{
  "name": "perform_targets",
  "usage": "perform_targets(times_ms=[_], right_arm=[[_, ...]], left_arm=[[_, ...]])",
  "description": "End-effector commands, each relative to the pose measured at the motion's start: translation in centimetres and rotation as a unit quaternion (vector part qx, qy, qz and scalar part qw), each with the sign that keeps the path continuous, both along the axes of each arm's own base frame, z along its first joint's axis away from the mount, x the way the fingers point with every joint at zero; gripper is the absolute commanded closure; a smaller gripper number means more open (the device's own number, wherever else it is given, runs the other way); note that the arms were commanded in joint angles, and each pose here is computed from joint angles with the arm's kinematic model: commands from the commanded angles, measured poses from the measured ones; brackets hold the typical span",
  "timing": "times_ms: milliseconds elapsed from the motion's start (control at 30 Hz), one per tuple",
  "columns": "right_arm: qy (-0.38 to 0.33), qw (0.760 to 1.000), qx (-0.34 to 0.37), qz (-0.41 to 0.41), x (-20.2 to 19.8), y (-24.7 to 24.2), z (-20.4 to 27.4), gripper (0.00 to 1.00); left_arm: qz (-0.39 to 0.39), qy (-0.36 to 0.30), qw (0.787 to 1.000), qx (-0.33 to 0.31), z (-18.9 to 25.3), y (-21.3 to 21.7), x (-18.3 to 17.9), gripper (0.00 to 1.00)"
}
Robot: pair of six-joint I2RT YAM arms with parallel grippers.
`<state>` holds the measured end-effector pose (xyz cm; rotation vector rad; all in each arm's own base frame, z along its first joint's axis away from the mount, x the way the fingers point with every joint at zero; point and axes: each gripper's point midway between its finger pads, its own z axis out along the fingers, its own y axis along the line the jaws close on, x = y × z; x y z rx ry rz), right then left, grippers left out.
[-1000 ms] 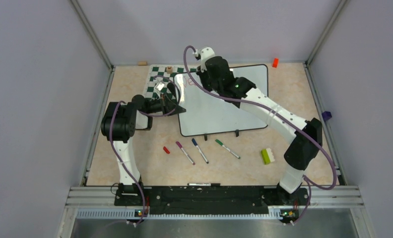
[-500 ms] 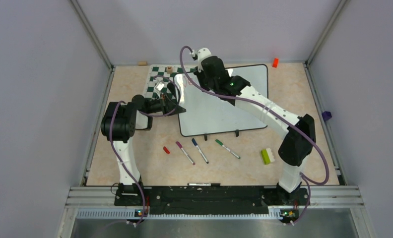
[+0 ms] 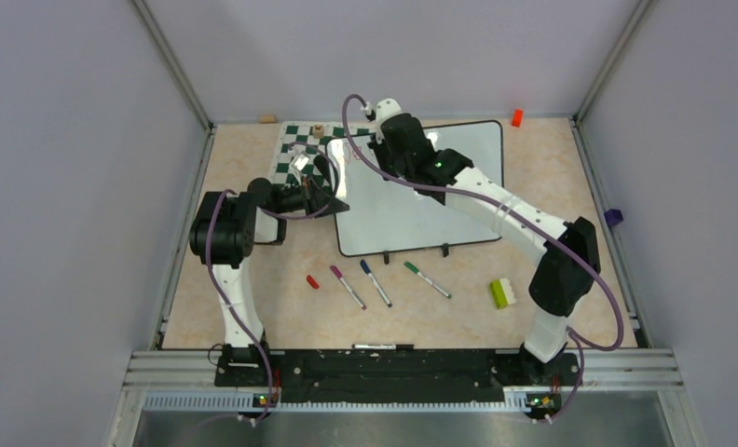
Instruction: Write a sentence on the whiteboard
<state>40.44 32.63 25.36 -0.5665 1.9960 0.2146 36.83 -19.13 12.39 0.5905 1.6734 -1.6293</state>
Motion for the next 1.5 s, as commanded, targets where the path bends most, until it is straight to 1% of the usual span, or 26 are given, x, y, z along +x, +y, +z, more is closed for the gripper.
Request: perform_targets(times_ms=[0, 633, 767, 1267, 1467], right_arm=[[-0.01, 1.0, 0.008, -0.019, -0.3, -1.7, 1.2, 1.0], [-0.034, 0.998, 0.009, -0.046, 2.3, -1.3, 3.2, 1.0], [-0.03, 0.999, 0.006, -0.044, 2.6, -1.2, 3.0, 1.0], [-0.006, 0.999, -0.005, -0.042, 0.5, -2.8, 1.5, 1.0], [-0.001, 0.999, -0.01, -0.046, 0.3, -3.1, 0.8, 1.0]], left_arm=[[0.004, -0.112, 0.994, 0.005, 1.6, 0.2, 0.1, 1.0], [0.003, -0.114, 0.993, 0.005, 1.7, 0.2, 0.1, 1.0], [0.004, -0.113, 0.994, 0.005, 1.6, 0.2, 0.1, 1.0], [0.004, -0.113, 0.994, 0.005, 1.6, 0.2, 0.1, 1.0], [0.005, -0.113, 0.994, 0.005, 1.6, 0.2, 0.1, 1.0]])
